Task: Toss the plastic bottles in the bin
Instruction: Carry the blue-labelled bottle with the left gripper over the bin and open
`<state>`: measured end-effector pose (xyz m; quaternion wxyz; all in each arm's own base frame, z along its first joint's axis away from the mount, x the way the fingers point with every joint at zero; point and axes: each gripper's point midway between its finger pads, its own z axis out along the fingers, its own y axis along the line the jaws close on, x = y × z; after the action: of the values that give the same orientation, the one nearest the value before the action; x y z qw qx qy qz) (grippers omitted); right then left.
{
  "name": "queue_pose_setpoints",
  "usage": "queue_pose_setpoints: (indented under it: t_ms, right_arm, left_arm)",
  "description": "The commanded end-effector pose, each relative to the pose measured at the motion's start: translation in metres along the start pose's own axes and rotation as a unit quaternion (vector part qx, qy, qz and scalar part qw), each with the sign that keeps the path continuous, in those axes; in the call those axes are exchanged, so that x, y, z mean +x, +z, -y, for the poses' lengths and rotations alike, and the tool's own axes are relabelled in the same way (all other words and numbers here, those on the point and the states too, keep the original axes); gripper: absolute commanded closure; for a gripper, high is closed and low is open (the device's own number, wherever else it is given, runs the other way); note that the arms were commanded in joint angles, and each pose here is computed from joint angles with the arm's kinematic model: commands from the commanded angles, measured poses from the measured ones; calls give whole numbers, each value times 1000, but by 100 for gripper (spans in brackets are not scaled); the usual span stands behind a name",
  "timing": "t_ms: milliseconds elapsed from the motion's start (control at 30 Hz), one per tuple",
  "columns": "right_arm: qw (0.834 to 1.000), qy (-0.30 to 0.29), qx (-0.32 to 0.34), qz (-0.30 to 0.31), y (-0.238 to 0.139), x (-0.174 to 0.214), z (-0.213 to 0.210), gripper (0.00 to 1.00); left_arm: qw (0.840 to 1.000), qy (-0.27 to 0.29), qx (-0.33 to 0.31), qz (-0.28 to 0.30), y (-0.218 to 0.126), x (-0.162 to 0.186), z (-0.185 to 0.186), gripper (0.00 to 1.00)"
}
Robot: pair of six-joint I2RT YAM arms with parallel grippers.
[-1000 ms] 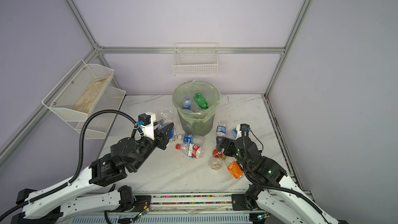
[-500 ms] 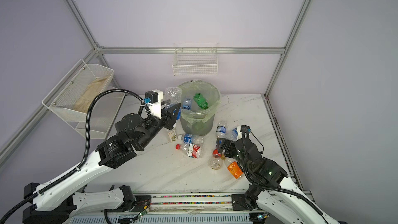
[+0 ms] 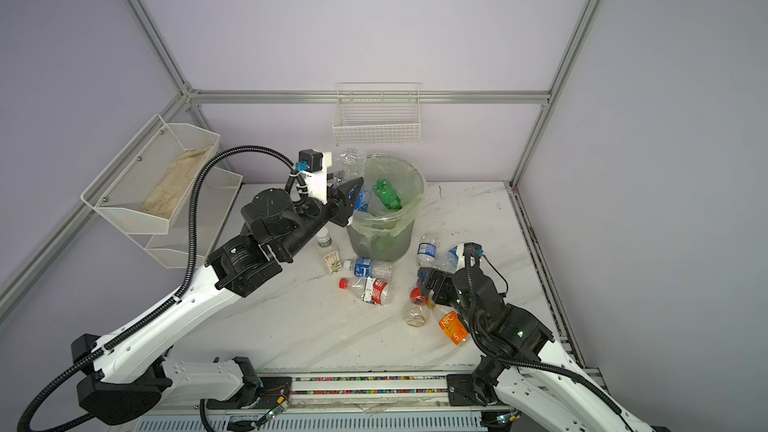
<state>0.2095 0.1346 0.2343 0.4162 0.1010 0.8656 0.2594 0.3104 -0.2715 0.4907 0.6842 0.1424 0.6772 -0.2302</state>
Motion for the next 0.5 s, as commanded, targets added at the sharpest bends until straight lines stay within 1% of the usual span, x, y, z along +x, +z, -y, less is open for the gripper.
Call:
queue_pose_setpoints:
  t_ms: [0, 200, 300, 367, 400, 433, 467]
  right_arm:
    - [1000, 4, 8, -1, 2, 4, 6, 3]
    - [1000, 3, 7, -3, 2, 4, 5, 3]
    - [1000, 4, 4, -3, 1, 4, 4, 3]
    - [1000, 5, 1, -4, 0, 5, 4, 3]
    - [1000, 5, 1, -5, -1, 5, 4, 3]
    - [1000, 5, 0, -6, -2, 5, 4, 3]
    - [1000, 5, 1, -5, -3, 4, 5, 3]
  left_arm:
    - [998, -17, 19, 63, -6, -56, 1, 100]
    - [998, -23, 16, 47, 23, -53, -11, 100]
    - [1000, -19, 12, 13, 56, -27, -21, 100]
    - [999, -24, 3, -29, 78, -4, -36, 100]
    - [998, -41, 3, -48, 85, 4, -39, 92]
    - [996, -46, 2, -71, 92, 15, -43, 64]
    - [995, -50, 3, -92, 96, 24, -45, 18]
